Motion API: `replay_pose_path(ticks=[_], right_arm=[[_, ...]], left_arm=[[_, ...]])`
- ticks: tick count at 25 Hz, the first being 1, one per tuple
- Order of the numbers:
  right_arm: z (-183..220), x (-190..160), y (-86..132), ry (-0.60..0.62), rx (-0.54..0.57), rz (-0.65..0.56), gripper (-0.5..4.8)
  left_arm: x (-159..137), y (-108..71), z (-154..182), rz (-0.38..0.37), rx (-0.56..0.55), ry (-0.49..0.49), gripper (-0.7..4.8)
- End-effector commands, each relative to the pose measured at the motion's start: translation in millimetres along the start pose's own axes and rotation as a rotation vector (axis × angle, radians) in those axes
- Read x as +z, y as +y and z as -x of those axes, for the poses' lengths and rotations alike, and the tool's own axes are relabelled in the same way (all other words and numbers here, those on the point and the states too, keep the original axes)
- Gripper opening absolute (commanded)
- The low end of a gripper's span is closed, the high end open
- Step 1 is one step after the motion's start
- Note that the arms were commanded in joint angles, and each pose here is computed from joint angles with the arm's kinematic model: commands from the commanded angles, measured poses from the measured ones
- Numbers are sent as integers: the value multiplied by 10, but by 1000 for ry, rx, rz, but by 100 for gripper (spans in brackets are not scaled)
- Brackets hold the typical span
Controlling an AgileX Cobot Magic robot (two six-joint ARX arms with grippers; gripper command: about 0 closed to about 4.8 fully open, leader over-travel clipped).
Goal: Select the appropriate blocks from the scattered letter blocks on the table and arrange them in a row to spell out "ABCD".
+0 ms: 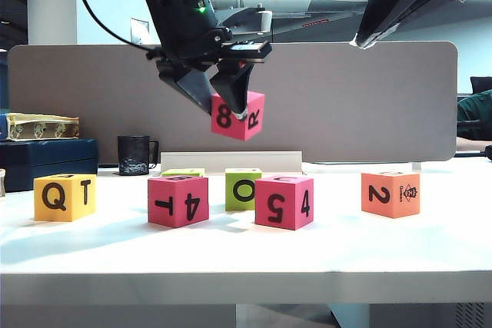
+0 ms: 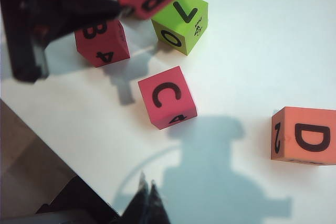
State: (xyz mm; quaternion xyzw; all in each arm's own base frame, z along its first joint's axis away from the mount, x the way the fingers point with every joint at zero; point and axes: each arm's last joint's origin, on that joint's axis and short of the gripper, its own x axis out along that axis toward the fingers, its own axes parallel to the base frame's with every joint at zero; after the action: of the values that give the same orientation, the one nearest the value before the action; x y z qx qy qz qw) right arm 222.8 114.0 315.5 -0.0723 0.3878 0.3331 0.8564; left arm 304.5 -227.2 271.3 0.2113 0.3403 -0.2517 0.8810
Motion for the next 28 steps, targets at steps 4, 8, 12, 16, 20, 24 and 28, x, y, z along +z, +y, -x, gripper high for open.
replay_pose_path(ticks=[4, 8, 12, 16, 20, 24, 28], right_arm=[[18, 24, 7, -19, 0, 9, -2], [18, 24, 7, -19, 0, 9, -1], [18, 25, 7, -20, 0, 9, -2], [18, 24, 7, -20, 0, 9, -2], [18, 24, 7, -19, 0, 9, -1], [18, 18, 8, -13, 1, 7, -2], [18, 19, 8, -15, 1, 7, -2]], left_arm=[[102, 394, -84, 49, 123, -147, 236], [41, 670, -186, 96, 149, -156, 248], [-58, 901, -272, 131, 104, -146, 327], [-82, 962, -288, 141, 106, -143, 350], [-82, 965, -268, 141, 108, -140, 350], [-88, 966, -197, 142, 116, -119, 350], [-130, 1061, -8, 162, 197, -64, 336]])
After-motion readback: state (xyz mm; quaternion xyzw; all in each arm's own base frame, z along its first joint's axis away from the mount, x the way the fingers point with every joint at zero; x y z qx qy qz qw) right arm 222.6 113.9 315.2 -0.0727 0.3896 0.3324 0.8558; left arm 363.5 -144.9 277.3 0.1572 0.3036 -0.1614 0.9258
